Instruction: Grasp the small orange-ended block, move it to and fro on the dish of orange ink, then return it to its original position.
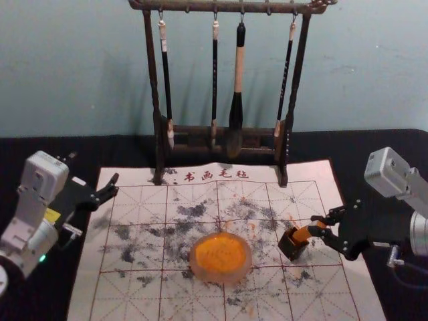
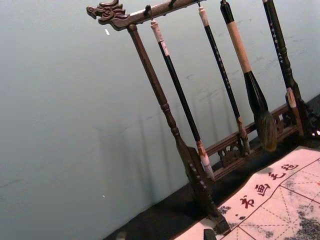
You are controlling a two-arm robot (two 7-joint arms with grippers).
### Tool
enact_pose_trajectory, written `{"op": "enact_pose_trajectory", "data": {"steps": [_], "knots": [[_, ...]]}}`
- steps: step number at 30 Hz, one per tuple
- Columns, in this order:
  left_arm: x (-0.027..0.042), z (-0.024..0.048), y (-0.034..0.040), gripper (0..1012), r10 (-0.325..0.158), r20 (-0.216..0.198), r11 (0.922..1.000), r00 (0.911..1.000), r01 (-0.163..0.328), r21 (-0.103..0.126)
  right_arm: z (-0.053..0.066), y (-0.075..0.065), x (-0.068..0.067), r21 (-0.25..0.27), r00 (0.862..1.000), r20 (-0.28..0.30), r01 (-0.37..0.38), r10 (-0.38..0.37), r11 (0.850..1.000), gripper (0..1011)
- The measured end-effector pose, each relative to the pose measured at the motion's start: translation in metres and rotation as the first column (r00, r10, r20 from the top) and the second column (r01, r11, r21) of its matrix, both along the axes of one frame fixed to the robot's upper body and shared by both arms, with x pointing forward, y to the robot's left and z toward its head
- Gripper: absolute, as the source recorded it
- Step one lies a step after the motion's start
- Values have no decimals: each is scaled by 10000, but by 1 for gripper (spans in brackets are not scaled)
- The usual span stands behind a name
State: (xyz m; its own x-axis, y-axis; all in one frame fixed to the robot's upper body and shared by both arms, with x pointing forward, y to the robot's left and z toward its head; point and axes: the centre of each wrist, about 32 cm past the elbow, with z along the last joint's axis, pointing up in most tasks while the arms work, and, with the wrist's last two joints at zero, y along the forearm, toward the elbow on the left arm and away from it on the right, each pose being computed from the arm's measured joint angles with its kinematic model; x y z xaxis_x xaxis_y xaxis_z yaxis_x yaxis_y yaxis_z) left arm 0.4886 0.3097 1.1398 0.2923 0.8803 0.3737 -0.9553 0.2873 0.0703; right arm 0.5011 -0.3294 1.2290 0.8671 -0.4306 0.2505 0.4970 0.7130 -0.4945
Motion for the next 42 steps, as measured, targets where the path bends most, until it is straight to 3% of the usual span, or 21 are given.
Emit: {"op": "enact_pose_trajectory", "data": {"steps": [42], "knots": [[0,0,0,1001,0,0,10000,10000,0,0,-155,83,145,-178,9929,-1115,394,-411,9991,111]]}}
